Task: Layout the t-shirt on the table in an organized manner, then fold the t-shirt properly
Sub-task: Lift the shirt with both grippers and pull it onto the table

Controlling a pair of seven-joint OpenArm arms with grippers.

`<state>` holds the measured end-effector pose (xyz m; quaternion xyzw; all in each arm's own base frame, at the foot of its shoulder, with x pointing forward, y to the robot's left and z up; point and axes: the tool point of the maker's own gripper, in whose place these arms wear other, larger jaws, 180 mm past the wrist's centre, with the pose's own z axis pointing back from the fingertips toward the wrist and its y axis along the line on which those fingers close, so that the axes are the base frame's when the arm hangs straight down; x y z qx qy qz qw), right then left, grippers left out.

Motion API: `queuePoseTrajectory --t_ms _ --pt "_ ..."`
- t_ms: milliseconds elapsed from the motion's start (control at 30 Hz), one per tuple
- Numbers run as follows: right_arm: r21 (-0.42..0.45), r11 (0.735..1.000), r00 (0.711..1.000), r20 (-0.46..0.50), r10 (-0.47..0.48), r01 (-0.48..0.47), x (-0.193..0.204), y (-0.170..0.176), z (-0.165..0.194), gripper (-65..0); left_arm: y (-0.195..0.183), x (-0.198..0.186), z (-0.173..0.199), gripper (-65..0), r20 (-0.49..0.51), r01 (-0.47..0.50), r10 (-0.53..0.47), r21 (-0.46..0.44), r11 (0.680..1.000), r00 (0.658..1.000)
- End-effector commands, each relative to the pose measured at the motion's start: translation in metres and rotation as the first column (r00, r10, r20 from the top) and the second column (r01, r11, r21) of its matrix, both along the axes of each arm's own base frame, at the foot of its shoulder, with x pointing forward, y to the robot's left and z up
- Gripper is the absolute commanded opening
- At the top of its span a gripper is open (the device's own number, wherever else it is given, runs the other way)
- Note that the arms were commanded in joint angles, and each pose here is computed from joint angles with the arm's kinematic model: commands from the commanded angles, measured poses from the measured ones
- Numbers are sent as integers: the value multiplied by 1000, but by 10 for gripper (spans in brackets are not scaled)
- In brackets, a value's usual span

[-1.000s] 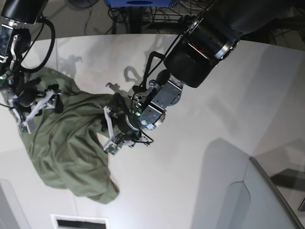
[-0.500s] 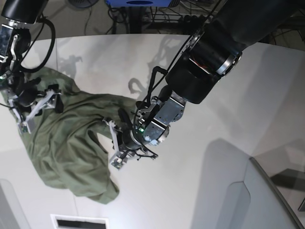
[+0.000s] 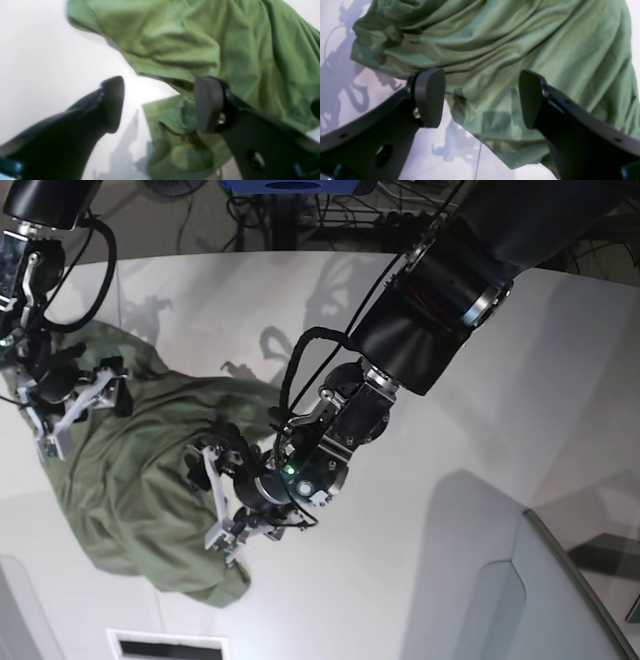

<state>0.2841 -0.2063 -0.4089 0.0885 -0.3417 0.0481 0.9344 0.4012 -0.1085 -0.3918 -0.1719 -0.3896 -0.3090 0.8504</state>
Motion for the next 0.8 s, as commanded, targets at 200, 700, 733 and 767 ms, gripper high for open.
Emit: queuePoseTrajectory --t_ms 200,700,733,767 --pt "0 1000 999 53 1 -1 11 -3 13 -215 -3 1 -12 -216 -2 26 -26 -23 999 1000" --pt "0 1000 999 50 0 0 10 -3 13 -216 -48 -26 -5 -216 57 200 -197 -67 977 979" --pt "0 1000 999 50 0 0 10 -3 13 -216 -51 -25 3 -216 74 209 -203 -74 975 976" --pt "0 1000 999 50 0 0 10 -3 13 -216 -53 -26 7 -216 76 214 -209 -70 974 975"
